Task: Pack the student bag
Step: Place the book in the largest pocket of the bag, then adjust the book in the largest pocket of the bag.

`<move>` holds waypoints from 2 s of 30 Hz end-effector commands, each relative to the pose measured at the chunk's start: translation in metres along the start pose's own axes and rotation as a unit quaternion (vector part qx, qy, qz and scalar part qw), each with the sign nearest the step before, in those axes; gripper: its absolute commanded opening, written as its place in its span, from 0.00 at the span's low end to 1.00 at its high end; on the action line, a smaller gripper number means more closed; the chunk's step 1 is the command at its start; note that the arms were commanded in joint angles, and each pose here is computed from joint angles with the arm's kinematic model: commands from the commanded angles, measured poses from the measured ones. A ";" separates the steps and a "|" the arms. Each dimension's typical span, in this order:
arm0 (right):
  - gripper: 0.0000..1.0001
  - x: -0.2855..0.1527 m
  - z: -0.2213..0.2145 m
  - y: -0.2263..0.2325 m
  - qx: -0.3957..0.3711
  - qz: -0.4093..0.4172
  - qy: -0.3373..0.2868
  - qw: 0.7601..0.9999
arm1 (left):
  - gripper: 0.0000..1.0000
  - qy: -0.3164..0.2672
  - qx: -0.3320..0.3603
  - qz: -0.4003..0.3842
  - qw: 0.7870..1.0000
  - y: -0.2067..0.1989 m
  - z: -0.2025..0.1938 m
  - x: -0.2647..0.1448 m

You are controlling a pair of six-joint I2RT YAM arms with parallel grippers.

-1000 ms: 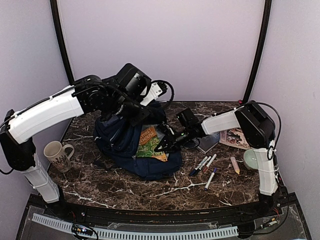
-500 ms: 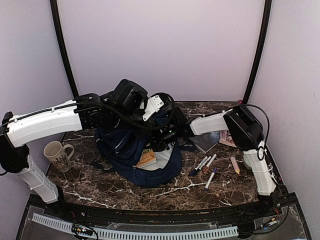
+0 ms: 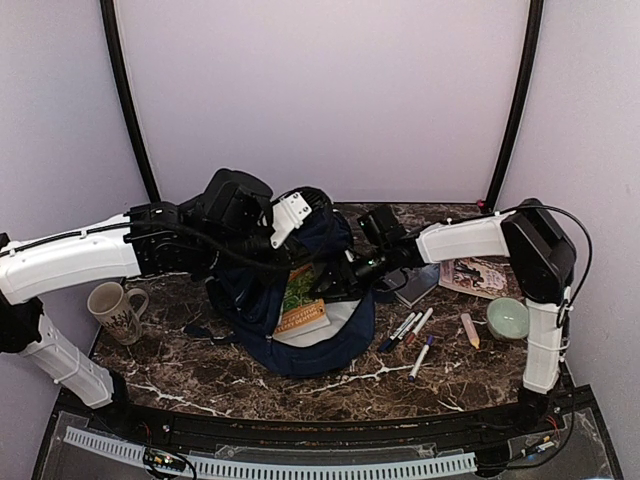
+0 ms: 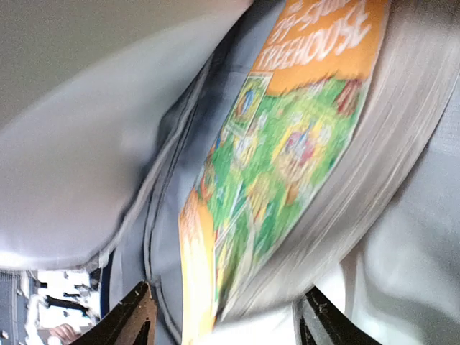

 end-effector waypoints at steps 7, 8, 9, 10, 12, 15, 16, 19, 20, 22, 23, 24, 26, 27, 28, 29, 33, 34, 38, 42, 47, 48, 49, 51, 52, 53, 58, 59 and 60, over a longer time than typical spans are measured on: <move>0.66 -0.018 -0.057 0.001 -0.104 -0.059 0.063 0.991 | 0.00 -0.051 -0.051 0.035 0.997 0.017 0.010 -0.012; 0.63 -0.019 -0.064 0.000 -0.116 -0.065 0.073 0.988 | 0.00 -0.052 -0.055 0.037 0.996 0.018 0.010 -0.011; 0.59 -0.018 -0.070 0.001 -0.131 -0.069 0.084 0.985 | 0.00 -0.053 -0.058 0.038 0.996 0.018 0.010 -0.011; 0.54 -0.018 -0.077 0.000 -0.145 -0.080 0.096 0.982 | 0.00 -0.054 -0.062 0.037 0.996 0.018 0.010 -0.010; 0.44 -0.019 -0.084 -0.002 -0.179 -0.108 0.105 0.972 | 0.00 -0.054 -0.064 0.035 0.996 0.016 0.009 -0.009; 0.31 -0.026 -0.087 -0.005 -0.225 -0.169 0.103 0.954 | 0.00 -0.052 -0.067 0.032 0.996 0.014 0.009 -0.006; 0.29 -0.028 -0.086 -0.003 -0.242 -0.188 0.101 0.947 | 0.00 -0.051 -0.067 0.031 0.996 0.014 0.009 -0.005; 0.27 -0.029 -0.087 0.004 -0.288 -0.219 0.107 0.926 | 0.00 -0.051 -0.067 0.028 0.996 0.012 0.010 -0.004; 0.27 -0.027 -0.089 0.007 -0.308 -0.227 0.112 0.917 | 0.00 -0.051 -0.068 0.026 0.996 0.011 0.010 -0.003; 0.26 -0.023 -0.088 0.013 -0.354 -0.243 0.118 0.895 | 0.00 -0.051 -0.067 0.022 0.996 0.009 0.010 -0.002; 0.27 -0.022 -0.083 0.015 -0.372 -0.257 0.115 0.884 | 0.00 -0.051 -0.067 0.022 0.996 0.009 0.010 -0.001; 0.28 -0.020 -0.079 0.019 -0.389 -0.262 0.111 0.876 | 0.00 -0.051 -0.068 0.021 0.996 0.009 0.010 0.000; 0.39 -0.013 -0.072 0.027 -0.421 -0.264 0.107 0.861 | 0.00 -0.052 -0.069 0.018 0.996 0.007 0.010 0.001; 0.44 -0.008 -0.069 0.030 -0.438 -0.265 0.107 0.852 | 0.00 -0.051 -0.071 0.017 0.996 0.007 0.010 0.002; 0.49 -0.003 -0.066 0.032 -0.455 -0.268 0.108 0.842 | 0.00 -0.052 -0.072 0.016 0.996 0.006 0.010 0.002; 0.52 0.002 -0.064 0.034 -0.472 -0.269 0.108 0.832 | 0.00 -0.053 -0.074 0.014 0.996 0.006 0.010 0.002; 0.60 0.020 -0.053 0.041 -0.528 -0.277 0.100 0.797 | 0.00 -0.055 -0.074 0.005 0.996 0.003 0.011 0.002; 0.61 0.024 -0.052 0.043 -0.541 -0.275 0.101 0.789 | 0.00 -0.054 -0.073 0.003 0.996 0.002 0.011 0.002; 0.69 0.044 -0.055 0.044 -0.576 -0.262 0.114 0.766 | 0.00 -0.054 -0.073 0.000 0.996 0.001 0.011 0.002; 0.68 0.052 -0.051 0.032 -0.588 -0.276 0.130 0.749 | 0.00 -0.055 -0.076 -0.009 0.996 -0.001 0.013 0.000; 0.64 0.036 -0.013 0.008 -0.582 -0.396 0.090 0.704 | 0.00 -0.051 -0.078 -0.020 0.995 -0.004 0.009 0.000; 0.63 0.029 -0.001 0.005 -0.574 -0.420 0.077 0.698 | 0.00 -0.050 -0.078 -0.021 0.995 -0.005 0.009 0.000; 0.62 0.023 0.011 0.003 -0.565 -0.440 0.061 0.695 | 0.00 -0.050 -0.078 -0.022 0.995 -0.006 0.008 0.000; 0.60 0.007 0.036 0.000 -0.539 -0.476 0.024 0.694 | 0.00 -0.050 -0.079 -0.026 0.995 -0.007 0.007 0.001; 0.59 0.000 0.047 -0.001 -0.525 -0.487 0.008 0.698 | 0.00 -0.050 -0.079 -0.027 0.995 -0.007 0.007 0.001; 0.58 -0.005 0.055 -0.001 -0.513 -0.493 -0.006 0.703 | 0.00 -0.051 -0.079 -0.028 0.995 -0.008 0.007 0.001; 0.57 0.001 0.053 0.006 -0.511 -0.456 -0.006 0.729 | 0.00 -0.052 -0.080 -0.027 0.995 -0.008 0.006 0.002; 0.57 0.007 0.044 0.010 -0.517 -0.429 0.008 0.740 | 0.00 -0.052 -0.080 -0.026 0.995 -0.007 0.006 0.002; 0.58 0.015 0.031 0.015 -0.527 -0.391 0.030 0.754 | 0.00 -0.052 -0.080 -0.021 0.995 -0.006 0.005 0.002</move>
Point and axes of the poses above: each gripper's point midway between its finger pads, its own x axis out along the fingers, its own y axis along the line the jaws close on, z = x × y, the point moved 1 cm from there along -x, back along the fingers, and after that the axes turned 11 degrees about -x, right-handed, at the moved point
